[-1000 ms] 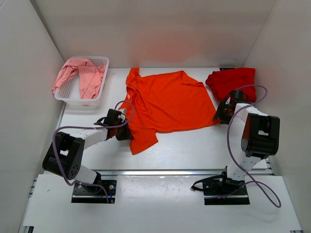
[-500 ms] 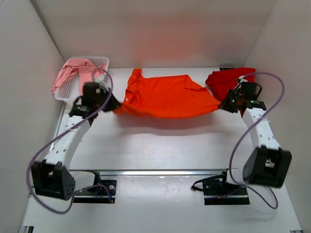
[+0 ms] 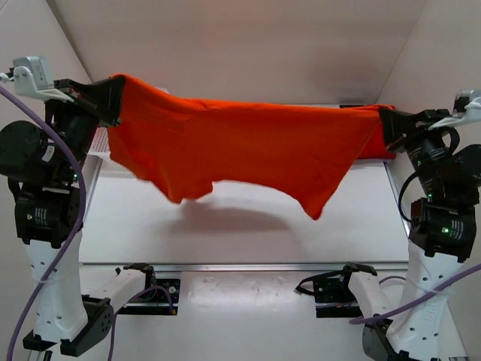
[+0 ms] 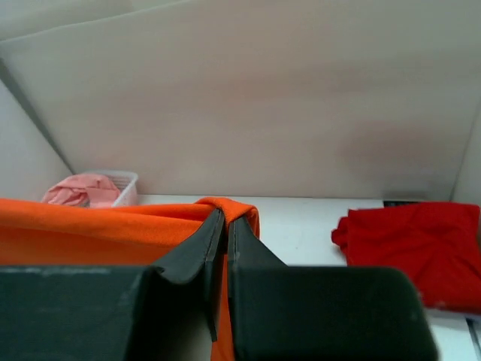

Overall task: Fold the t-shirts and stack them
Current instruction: Flatten out the tshirt

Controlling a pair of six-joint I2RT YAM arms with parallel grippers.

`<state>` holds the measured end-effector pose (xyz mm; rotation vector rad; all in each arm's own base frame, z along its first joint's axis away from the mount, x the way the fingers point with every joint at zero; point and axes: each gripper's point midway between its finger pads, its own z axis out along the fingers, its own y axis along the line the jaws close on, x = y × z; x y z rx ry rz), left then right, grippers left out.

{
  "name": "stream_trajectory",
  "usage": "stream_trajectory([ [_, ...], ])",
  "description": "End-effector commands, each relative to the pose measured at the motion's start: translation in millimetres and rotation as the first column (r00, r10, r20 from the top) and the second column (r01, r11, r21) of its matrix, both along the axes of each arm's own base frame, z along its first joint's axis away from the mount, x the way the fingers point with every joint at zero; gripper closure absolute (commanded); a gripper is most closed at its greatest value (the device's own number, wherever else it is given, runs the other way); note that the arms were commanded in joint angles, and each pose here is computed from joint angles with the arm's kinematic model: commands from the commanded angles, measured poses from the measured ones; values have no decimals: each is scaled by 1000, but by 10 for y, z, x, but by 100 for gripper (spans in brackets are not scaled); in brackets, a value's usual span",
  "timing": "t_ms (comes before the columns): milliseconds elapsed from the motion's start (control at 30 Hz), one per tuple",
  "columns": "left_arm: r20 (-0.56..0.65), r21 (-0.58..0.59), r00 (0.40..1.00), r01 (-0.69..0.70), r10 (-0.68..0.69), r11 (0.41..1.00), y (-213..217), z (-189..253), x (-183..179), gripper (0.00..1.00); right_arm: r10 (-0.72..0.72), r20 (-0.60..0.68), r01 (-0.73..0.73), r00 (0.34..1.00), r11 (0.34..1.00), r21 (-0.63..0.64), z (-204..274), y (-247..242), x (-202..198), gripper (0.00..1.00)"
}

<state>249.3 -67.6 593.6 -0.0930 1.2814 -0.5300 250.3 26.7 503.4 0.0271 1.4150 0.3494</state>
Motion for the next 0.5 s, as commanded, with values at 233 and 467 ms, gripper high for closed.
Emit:
stream_trajectory([
  [233,-340,13,940,49,-42,999,-156,-1330,1550,100,163,-306,-147,938,986,74,-1014,186,1317,100],
  [467,-489,45,869,113,-76,993,-212,-1744,2653,100,175,-431,-165,885,984,62,-1452,172,2108,100],
])
